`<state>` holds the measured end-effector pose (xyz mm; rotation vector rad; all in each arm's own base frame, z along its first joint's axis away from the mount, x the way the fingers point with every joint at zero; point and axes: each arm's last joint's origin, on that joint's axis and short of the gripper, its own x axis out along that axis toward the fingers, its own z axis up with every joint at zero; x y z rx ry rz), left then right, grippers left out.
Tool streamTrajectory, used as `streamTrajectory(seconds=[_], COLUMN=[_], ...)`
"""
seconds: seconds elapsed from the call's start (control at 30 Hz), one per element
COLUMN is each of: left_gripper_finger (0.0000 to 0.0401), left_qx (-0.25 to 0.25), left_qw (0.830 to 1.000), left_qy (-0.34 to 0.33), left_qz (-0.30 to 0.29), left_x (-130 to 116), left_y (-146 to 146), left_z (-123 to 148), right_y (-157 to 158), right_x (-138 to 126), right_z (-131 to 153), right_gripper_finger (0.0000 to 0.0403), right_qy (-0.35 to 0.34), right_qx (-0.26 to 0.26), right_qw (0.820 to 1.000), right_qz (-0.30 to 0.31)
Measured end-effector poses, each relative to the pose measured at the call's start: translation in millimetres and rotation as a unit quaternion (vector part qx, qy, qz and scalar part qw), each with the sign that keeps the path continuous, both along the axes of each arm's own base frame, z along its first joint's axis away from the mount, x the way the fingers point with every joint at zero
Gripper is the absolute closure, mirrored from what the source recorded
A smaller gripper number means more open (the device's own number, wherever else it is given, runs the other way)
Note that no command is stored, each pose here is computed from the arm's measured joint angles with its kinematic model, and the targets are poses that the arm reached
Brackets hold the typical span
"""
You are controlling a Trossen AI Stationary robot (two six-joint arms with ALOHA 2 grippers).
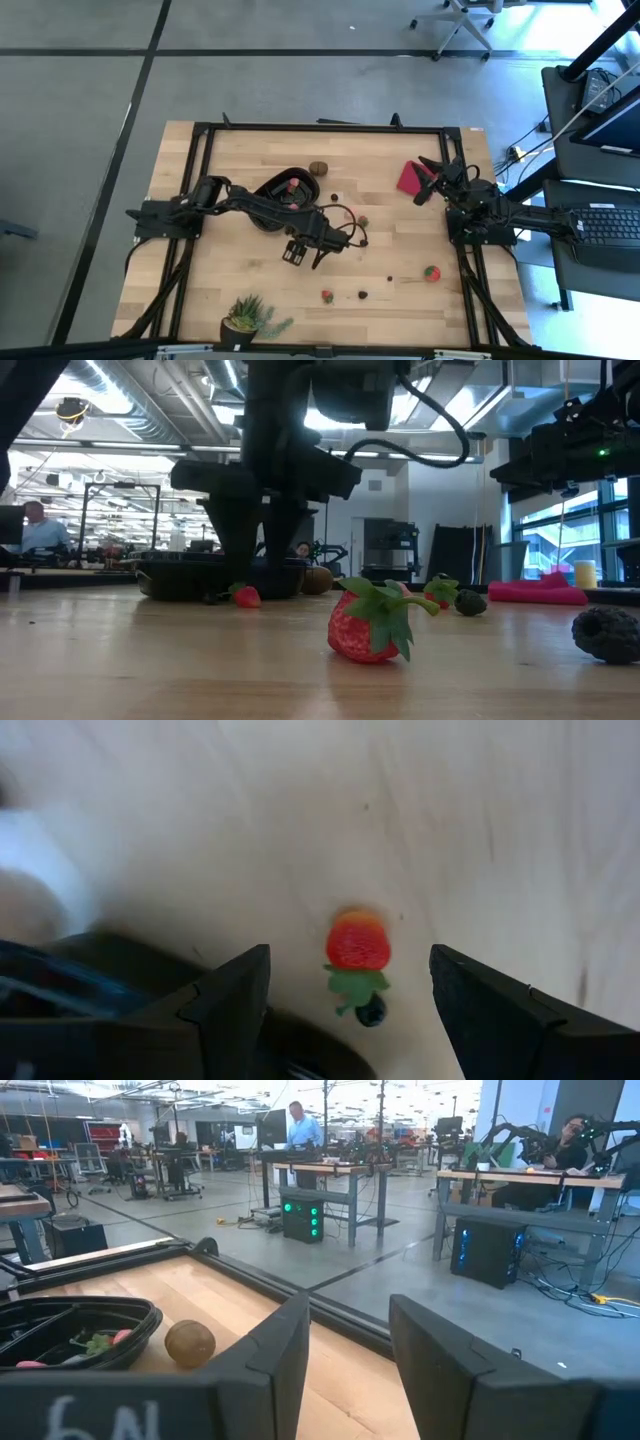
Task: Pick and placing Produce into tupperware
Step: Put the red strawberry into the black bin
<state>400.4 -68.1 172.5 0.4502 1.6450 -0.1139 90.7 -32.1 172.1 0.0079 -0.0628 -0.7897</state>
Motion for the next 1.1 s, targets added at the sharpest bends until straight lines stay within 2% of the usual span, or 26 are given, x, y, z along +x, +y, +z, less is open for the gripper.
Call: streamTrajectory(seconds=[0.13,0.27,0.4,0.6,0.87,1.1], left_gripper_finger=[0.0136,0.0136,0.0136,0.0136,0.0136,0.0136], left_qx=[-0.023,-0.022,-0.020,-0.017,-0.006,-0.004], left_qw=[1.000,1.000,0.999,0.998,0.996,0.996], left_qy=[0.008,0.018,0.045,0.065,0.048,0.047], left_qz=[0.008,-0.004,-0.007,-0.005,0.068,0.074], left_x=[1.0,1.9,3.6,2.9,1.9,1.9], left_y=[3.2,2.6,2.1,2.0,2.4,2.6], left_z=[-3.0,-9.4,-27.5,-33.7,-31.9,-32.1], right_y=[0.0,0.0,0.0,0.0,0.0,0.0], right_x=[0.0,0.0,0.0,0.0,0.0,0.0], right_z=[0.0,0.0,-0.1,-0.1,0.0,0.0], right_gripper_finger=[0.0260,0.0260,0.0260,0.0260,0.0260,0.0260], right_qy=[0.000,0.000,0.000,0.000,0.000,0.000], right_qx=[0.000,0.000,0.000,0.000,0.000,0.000], right_qw=[1.000,1.000,1.000,1.000,1.000,1.000], right_qz=[0.000,0.000,0.000,0.000,0.000,0.000])
